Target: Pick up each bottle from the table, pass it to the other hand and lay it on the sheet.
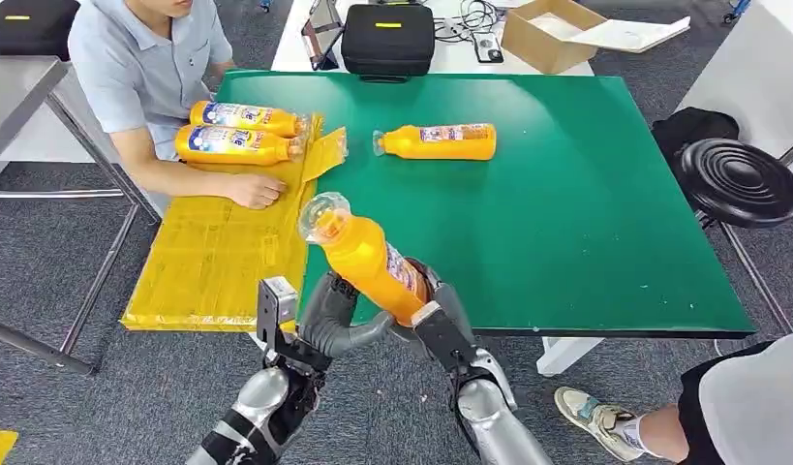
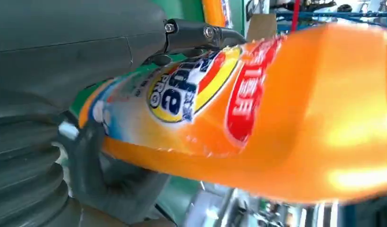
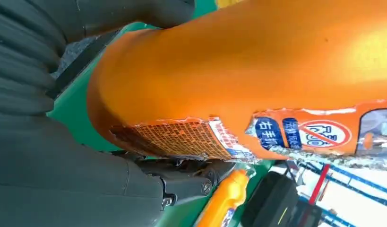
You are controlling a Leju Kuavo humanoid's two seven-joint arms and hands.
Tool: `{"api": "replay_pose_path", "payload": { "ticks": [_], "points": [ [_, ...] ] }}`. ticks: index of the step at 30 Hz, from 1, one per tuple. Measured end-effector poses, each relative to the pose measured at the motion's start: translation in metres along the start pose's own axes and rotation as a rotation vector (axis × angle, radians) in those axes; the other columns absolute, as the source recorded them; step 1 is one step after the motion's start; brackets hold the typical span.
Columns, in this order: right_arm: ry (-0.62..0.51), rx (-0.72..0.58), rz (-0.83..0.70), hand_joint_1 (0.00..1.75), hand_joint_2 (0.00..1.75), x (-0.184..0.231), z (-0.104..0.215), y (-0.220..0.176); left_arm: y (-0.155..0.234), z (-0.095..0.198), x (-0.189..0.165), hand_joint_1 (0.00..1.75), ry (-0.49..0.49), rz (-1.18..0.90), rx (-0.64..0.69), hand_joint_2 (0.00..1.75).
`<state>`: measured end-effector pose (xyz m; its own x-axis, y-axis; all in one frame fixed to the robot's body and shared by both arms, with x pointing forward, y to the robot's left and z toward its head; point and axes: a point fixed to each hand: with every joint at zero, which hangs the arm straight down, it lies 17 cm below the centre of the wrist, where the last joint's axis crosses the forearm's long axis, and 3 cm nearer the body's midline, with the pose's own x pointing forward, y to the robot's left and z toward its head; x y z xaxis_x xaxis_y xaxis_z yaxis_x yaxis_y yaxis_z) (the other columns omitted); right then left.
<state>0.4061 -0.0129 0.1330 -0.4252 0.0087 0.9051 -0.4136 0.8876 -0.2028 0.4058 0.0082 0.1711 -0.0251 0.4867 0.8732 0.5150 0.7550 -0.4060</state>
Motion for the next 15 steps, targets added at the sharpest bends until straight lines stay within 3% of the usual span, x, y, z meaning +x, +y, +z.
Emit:
{"api": "replay_pose_path", "payload": {
  "ticks": [12, 13, 15],
  "points": [
    [-0.029, 0.114, -0.029, 1.75, 1.75, 0.003, 0.004, 0.033, 0.004, -0.002, 0.009, 0.0, -0.011, 0.107, -0.01, 1.75],
    [-0.028, 0.118, -0.03, 1.75, 1.75, 0.003, 0.003, 0.034, 0.005, -0.002, 0.011, 0.12, -0.019, 0.102, -0.009, 1.75],
    [-0.028, 0.133, -0.034, 1.75, 1.75, 0.003, 0.002, 0.038, 0.009, -0.002, 0.013, 0.12, -0.043, 0.055, 0.01, 1.75]
  ]
}}
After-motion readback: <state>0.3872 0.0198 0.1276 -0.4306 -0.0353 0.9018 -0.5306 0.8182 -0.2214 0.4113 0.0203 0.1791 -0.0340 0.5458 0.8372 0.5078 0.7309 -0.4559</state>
